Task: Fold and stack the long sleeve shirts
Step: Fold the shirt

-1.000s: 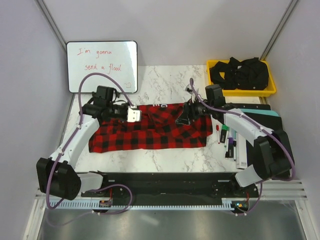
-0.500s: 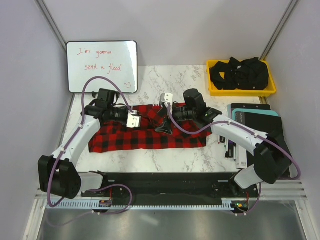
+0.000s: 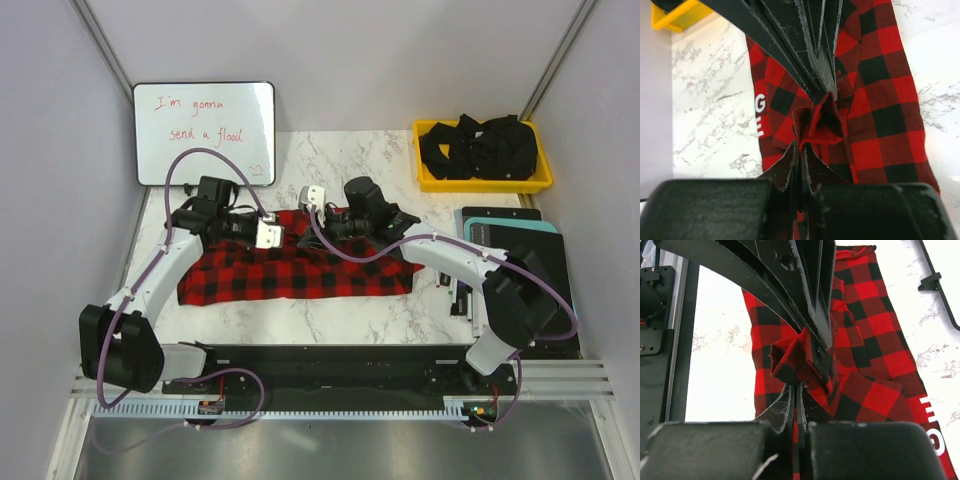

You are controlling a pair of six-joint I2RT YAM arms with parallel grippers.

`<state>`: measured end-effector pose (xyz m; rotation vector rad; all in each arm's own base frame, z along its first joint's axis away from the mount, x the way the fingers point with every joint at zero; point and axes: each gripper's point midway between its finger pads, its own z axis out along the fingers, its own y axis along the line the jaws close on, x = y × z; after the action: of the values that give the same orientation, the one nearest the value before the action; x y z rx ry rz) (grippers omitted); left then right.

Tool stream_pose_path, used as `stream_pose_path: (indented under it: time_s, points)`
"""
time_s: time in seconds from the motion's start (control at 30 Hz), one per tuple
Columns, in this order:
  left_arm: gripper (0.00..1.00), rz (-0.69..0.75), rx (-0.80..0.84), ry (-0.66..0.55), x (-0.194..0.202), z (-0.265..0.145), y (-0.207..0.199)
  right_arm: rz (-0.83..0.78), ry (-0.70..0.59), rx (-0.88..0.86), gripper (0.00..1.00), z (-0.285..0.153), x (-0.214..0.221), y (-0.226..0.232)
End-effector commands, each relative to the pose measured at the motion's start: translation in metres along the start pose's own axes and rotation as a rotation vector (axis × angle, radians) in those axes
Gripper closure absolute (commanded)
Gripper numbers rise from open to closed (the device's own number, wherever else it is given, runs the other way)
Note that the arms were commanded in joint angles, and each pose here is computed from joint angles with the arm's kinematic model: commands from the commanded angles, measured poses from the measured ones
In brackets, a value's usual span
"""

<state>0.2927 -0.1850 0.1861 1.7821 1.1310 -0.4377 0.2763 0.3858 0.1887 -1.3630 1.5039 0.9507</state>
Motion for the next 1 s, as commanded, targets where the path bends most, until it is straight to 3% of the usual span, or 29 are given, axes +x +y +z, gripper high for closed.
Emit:
stream_pose_path:
  time_s: [0.0,0.17,0.2,0.23,0.3,0.33,0.4,0.43,0.5,0.7,0.83,0.97]
  points:
    - [0.93,-0.123,-0.047,0.011,-0.001,-0.003,0.013,-0.04,-0.072,0.036,1.0,0.003,-0.032,-0.012]
    - [0.61,-0.463,-0.223,0.15,0.028,-0.025,0.025,-0.005,-0.071,0.066,1.0,0.005,-0.03,-0.017]
    - [0.51,-0.52,-0.277,0.172,0.032,-0.038,0.028,0.007,-0.07,0.078,1.0,0.006,-0.029,-0.019]
    - [0.49,-0.584,-0.328,0.23,0.039,-0.05,0.031,0.013,-0.068,0.087,1.0,0.006,-0.028,-0.021]
    - [0.46,-0.739,-0.414,0.24,0.036,-0.073,0.032,0.022,-0.062,0.096,1.0,0.008,-0.025,-0.023]
    - [0.34,-0.825,-0.454,0.264,0.035,-0.085,0.031,0.033,-0.065,0.101,1.0,0.009,-0.025,-0.025]
    - [0.3,-1.016,-0.511,0.249,0.025,-0.1,0.024,0.053,-0.062,0.111,1.0,0.011,-0.023,-0.028]
    - [0.14,-1.162,-0.543,0.217,0.014,-0.104,0.022,0.063,-0.059,0.127,1.0,0.012,-0.023,-0.031]
    - [0.04,-1.306,-0.61,0.203,0.009,-0.11,0.02,0.069,-0.054,0.147,1.0,0.014,-0.021,-0.036]
    - [0.01,-1.88,-0.503,0.055,-0.015,-0.081,0.005,0.076,-0.05,0.199,1.0,0.02,-0.023,-0.044]
    - [0.01,-2.353,-0.445,0.044,0.0,-0.056,-0.015,0.039,-0.025,0.205,1.0,0.024,-0.019,-0.031]
    - [0.01,-2.448,-0.433,0.011,0.006,-0.047,-0.014,0.021,-0.016,0.229,1.0,0.031,-0.018,-0.021]
